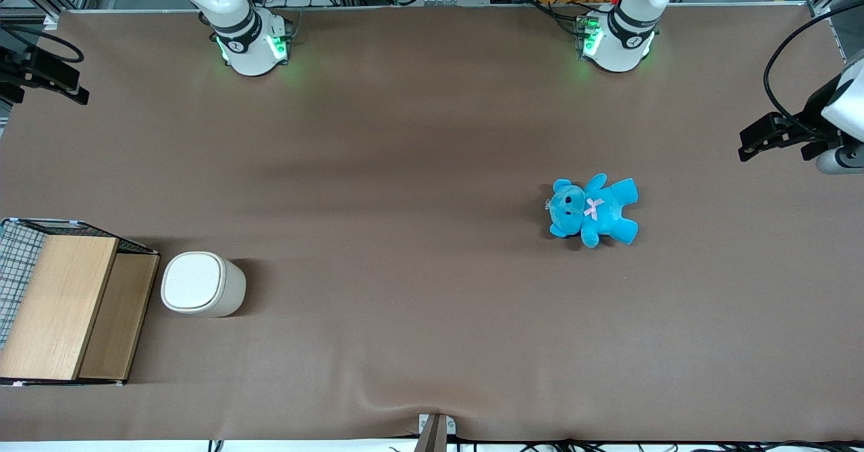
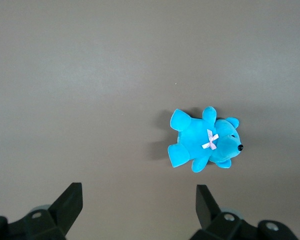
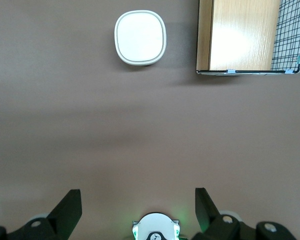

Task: Open trash can with right arm
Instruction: 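Move the right gripper over the white trash can's lid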

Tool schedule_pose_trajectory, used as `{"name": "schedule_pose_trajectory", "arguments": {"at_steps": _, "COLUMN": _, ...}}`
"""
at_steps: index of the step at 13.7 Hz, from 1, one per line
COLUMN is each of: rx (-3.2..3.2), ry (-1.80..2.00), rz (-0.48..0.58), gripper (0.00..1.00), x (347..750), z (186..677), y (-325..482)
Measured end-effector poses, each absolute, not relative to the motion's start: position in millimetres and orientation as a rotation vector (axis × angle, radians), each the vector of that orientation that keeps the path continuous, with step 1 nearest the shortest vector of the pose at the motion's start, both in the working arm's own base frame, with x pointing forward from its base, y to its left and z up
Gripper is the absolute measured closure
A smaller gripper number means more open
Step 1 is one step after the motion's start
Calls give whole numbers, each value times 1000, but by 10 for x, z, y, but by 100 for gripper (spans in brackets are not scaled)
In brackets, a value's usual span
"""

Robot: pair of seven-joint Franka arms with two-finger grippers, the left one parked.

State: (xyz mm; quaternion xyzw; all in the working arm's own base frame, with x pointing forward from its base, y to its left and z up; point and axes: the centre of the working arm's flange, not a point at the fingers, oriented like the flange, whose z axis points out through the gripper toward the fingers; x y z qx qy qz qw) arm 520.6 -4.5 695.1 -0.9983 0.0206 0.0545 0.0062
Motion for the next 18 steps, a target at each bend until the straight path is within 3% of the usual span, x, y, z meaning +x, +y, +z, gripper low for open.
{"name": "schedule_pose_trajectory", "arguments": {"at_steps": 6, "rx": -3124, "ry": 70, "rz": 179, "gripper": 0, "x": 5247, "z": 6909, "y": -63}}
{"name": "schedule_pose_trajectory", "arguments": {"at_steps": 10, "rx": -3125, "ry": 74, "rz": 182, "gripper": 0, "x": 5485, "z": 6667, "y": -68}}
{"name": "schedule_pose_trajectory", "arguments": {"at_steps": 16, "rx": -3128, "ry": 138, "rz": 189, "gripper": 0, "x": 6183, "z": 5766, "y": -319}}
{"name": "schedule_pose_trajectory", "arguments": {"at_steps": 18, "rx": -3132, "ry": 126, "rz": 137, "gripper": 2, "x": 6401, "z": 5491, "y": -463}}
